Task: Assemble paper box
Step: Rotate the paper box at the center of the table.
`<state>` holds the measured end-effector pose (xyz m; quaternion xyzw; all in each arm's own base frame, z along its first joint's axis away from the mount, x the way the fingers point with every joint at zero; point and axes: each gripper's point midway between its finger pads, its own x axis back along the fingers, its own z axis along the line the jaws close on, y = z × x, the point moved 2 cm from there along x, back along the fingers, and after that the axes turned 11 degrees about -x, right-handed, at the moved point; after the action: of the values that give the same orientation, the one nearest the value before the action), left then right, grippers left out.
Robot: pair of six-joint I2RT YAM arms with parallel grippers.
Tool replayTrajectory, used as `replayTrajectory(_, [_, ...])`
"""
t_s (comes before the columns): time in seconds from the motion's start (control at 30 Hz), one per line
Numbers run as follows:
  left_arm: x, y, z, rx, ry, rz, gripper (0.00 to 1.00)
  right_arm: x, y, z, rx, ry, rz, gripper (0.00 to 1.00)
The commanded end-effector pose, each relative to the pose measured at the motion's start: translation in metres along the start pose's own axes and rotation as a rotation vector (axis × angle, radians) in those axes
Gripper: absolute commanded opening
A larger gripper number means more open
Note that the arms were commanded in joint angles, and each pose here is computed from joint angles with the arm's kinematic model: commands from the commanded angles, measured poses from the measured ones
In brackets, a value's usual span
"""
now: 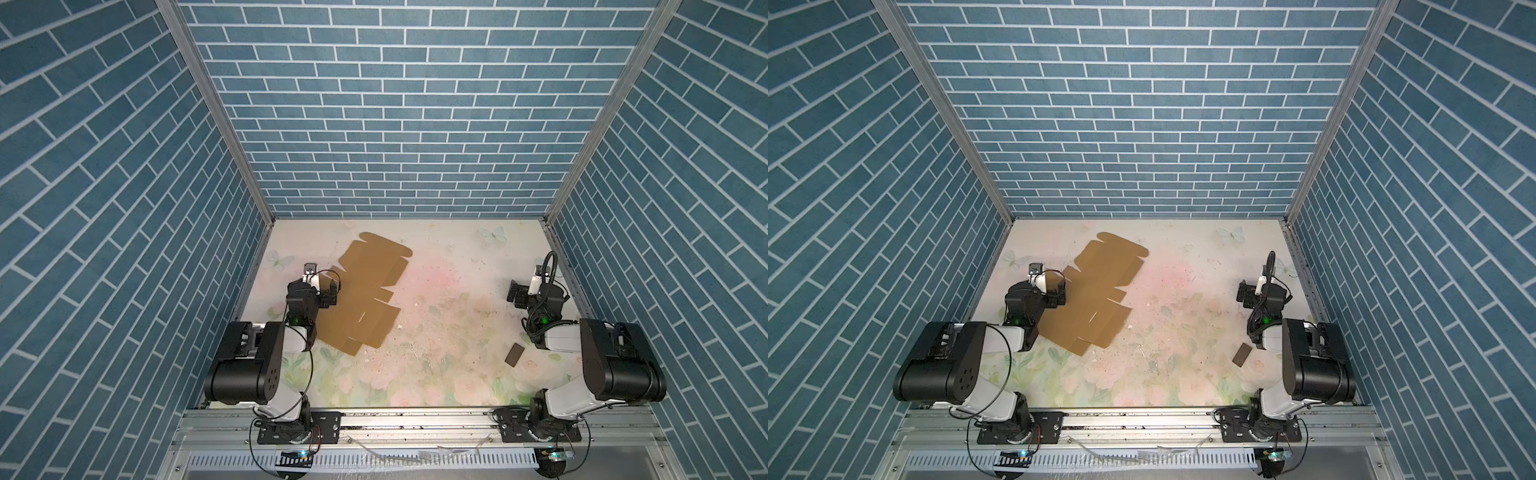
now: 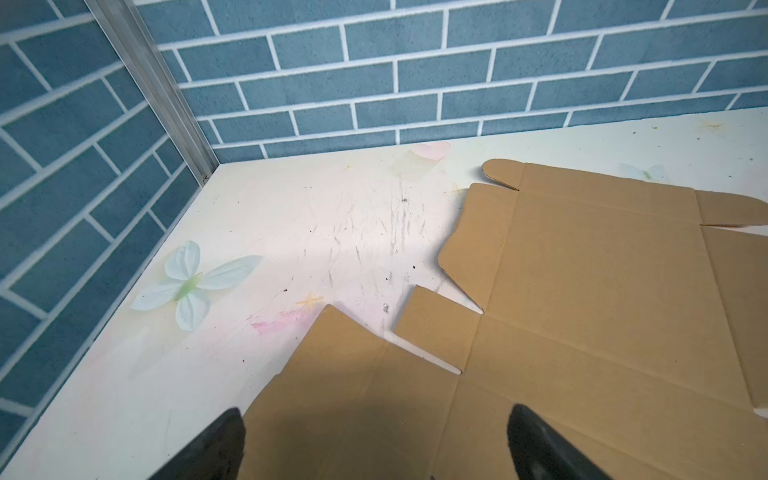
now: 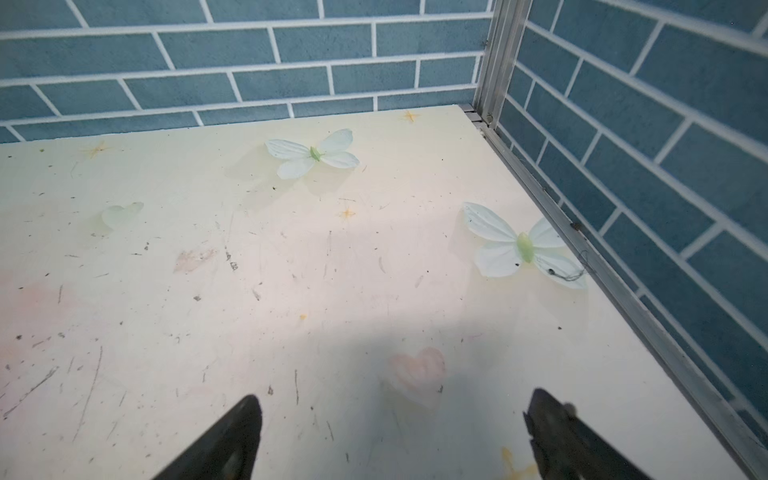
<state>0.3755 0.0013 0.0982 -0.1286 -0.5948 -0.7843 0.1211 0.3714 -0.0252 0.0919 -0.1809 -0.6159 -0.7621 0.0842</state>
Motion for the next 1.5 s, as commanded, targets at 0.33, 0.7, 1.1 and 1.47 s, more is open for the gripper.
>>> replayTrajectory(0.33, [-0.002, 0.005, 0.000, -0.011, 0.007, -0.022, 1.00, -0.003, 0.004, 0.002, 0.011, 0.009, -0.007, 0.99])
replayTrajectory(0.7, [-0.002, 0.005, 0.000, -0.011, 0.004, -0.017, 1.00, -0.003, 0.004, 0.002, 0.011, 0.008, -0.005, 0.99])
replayTrajectory(1.1, [-0.001, 0.009, -0.002, -0.019, -0.024, 0.010, 1.00, -0.002, 0.005, 0.006, 0.025, 0.026, -0.001, 0.99])
replayTrajectory(1.47, [0.000, 0.055, 0.006, -0.057, -0.105, 0.204, 1.00, 0.009, 0.053, 0.030, 0.009, -0.001, 0.116, 0.97])
